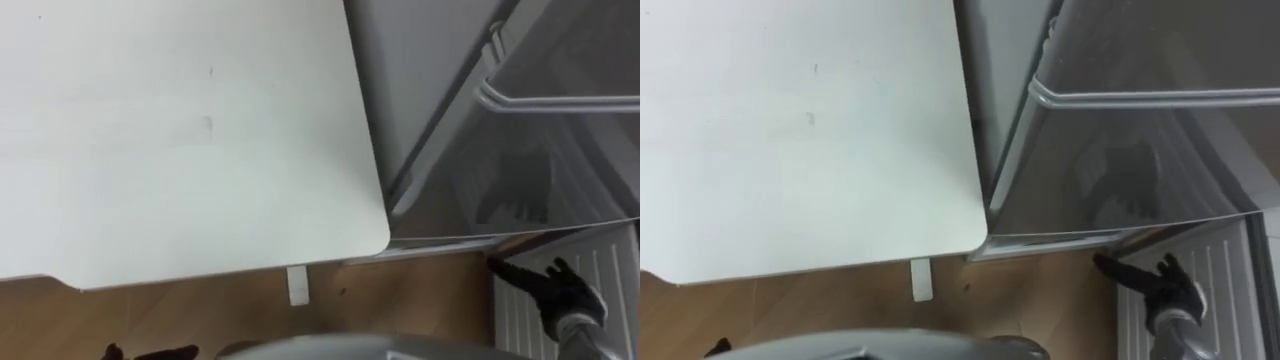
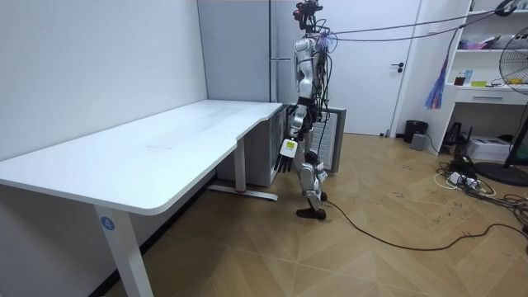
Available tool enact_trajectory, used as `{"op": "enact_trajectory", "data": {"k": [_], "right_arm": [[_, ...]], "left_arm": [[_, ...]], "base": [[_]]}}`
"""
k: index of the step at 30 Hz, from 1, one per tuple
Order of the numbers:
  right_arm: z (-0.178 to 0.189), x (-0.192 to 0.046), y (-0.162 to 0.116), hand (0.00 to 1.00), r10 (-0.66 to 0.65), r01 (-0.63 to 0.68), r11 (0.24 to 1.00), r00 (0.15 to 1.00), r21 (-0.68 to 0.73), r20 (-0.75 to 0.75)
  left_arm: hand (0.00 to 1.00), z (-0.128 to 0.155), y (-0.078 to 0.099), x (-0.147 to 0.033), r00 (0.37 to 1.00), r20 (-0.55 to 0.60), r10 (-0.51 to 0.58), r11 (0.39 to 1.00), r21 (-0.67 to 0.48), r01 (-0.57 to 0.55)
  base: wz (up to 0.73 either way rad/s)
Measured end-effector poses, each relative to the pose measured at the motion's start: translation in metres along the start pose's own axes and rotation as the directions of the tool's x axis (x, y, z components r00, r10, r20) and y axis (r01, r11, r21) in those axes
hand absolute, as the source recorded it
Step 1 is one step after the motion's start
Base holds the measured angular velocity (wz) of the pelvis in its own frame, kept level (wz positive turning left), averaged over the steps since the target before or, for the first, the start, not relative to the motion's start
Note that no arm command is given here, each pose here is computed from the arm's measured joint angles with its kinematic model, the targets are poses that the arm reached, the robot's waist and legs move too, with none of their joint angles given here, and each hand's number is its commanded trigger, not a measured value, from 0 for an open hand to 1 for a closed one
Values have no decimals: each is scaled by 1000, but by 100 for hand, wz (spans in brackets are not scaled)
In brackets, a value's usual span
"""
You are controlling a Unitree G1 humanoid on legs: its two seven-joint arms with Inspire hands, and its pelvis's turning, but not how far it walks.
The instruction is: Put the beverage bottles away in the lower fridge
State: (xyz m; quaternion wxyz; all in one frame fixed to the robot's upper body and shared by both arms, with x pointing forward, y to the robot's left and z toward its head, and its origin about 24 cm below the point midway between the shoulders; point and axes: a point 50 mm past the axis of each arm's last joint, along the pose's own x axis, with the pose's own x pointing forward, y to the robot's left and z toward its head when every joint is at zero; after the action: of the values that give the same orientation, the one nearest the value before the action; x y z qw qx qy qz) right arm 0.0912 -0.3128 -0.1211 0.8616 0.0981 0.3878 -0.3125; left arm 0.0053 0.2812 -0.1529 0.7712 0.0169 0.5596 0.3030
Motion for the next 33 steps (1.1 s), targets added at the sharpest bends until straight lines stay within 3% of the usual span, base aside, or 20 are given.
{"op": "enact_trajectory", "data": {"k": [7,11,25,33], "right_arm": [[48,-8,-12,0,-127,127,992,961,17,247],[57,-10,-15,0,-171,170,985,942,30,289],[80,-19,-50,0,-382,358,924,856,135,348],[53,-18,-69,0,-471,436,879,857,195,208]], "left_arm": [[0,-4,5,-2,1000,10,16,997,72,-17],[0,0,4,-1,999,31,15,996,87,-17],[0,-7,10,-2,999,-3,35,997,65,-35],[0,-14,14,-4,998,-27,48,996,71,-46]], "base": [[-17],[-4],[-2],[2]]}}
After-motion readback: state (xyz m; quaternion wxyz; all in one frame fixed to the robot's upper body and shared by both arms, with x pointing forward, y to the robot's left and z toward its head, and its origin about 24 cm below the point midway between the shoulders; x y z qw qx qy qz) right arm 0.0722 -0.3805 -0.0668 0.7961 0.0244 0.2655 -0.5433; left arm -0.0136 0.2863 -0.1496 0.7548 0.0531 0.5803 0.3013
